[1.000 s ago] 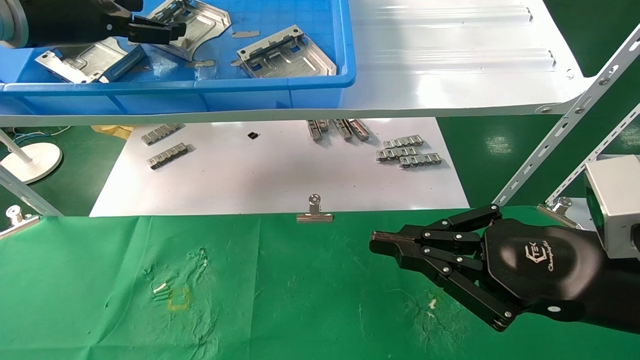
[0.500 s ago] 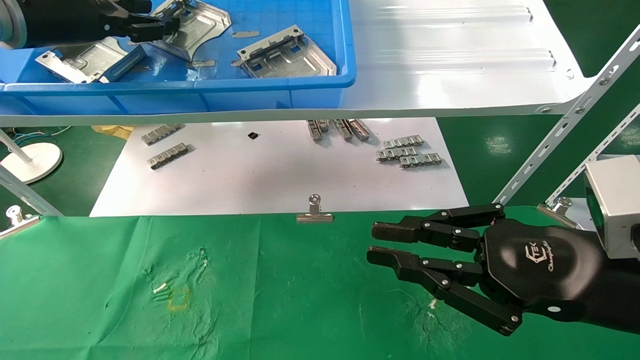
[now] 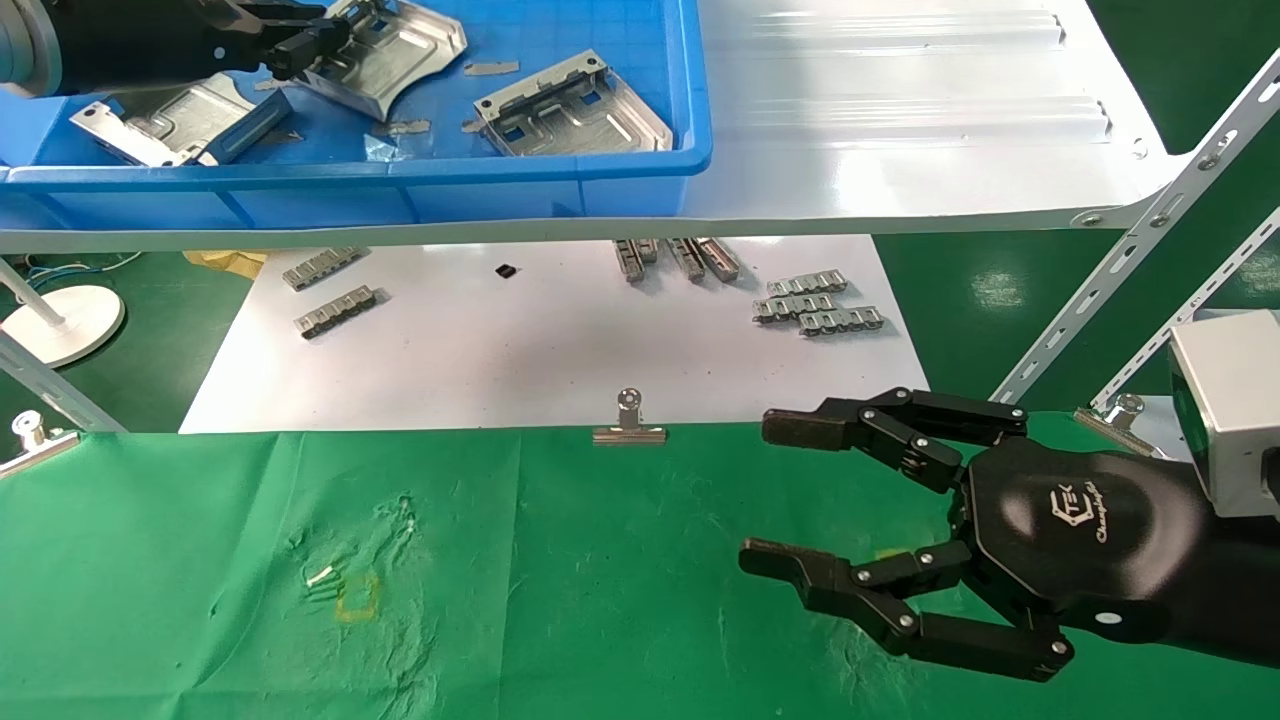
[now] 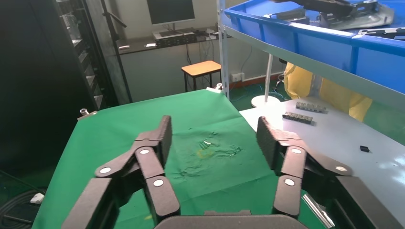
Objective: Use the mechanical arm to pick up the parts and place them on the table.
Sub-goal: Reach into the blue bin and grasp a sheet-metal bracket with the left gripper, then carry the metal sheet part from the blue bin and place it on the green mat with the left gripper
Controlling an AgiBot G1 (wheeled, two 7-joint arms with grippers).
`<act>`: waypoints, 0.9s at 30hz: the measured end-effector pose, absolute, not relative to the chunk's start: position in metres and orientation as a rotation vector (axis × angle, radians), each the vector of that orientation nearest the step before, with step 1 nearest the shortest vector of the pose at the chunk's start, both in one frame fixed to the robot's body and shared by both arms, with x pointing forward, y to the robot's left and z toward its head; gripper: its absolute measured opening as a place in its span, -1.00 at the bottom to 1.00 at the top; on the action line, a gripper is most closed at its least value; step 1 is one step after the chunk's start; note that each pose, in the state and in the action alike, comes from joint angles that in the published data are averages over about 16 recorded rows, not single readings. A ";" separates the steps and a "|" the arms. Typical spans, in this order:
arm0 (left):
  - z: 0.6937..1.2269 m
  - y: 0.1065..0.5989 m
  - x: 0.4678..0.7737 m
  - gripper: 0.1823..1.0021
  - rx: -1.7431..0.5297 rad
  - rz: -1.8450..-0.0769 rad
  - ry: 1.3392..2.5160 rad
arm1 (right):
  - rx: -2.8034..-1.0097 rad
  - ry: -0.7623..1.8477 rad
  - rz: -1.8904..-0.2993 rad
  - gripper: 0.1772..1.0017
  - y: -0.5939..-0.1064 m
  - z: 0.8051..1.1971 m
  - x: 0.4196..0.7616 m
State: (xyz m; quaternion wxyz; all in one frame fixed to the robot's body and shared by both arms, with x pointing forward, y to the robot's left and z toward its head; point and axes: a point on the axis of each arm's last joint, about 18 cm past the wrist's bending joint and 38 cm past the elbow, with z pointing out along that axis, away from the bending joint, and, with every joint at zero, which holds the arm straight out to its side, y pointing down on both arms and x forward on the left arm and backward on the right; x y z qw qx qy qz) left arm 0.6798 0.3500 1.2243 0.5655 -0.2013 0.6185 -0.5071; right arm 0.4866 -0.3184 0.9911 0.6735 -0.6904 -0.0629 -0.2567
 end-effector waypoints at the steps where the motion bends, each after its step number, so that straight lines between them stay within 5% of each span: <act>1: 1.226 0.349 0.678 -0.60 -0.462 -1.202 1.456 | -1.554 -0.141 -0.578 0.04 -0.318 0.991 0.487; 15: 1.214 0.333 0.613 -0.79 -0.039 -1.370 1.604 | -1.554 -0.141 -0.578 0.73 -0.318 0.991 0.487; 27: 1.151 0.353 0.571 -0.81 0.299 -1.319 1.658 | -1.554 -0.141 -0.578 0.97 -0.318 0.991 0.487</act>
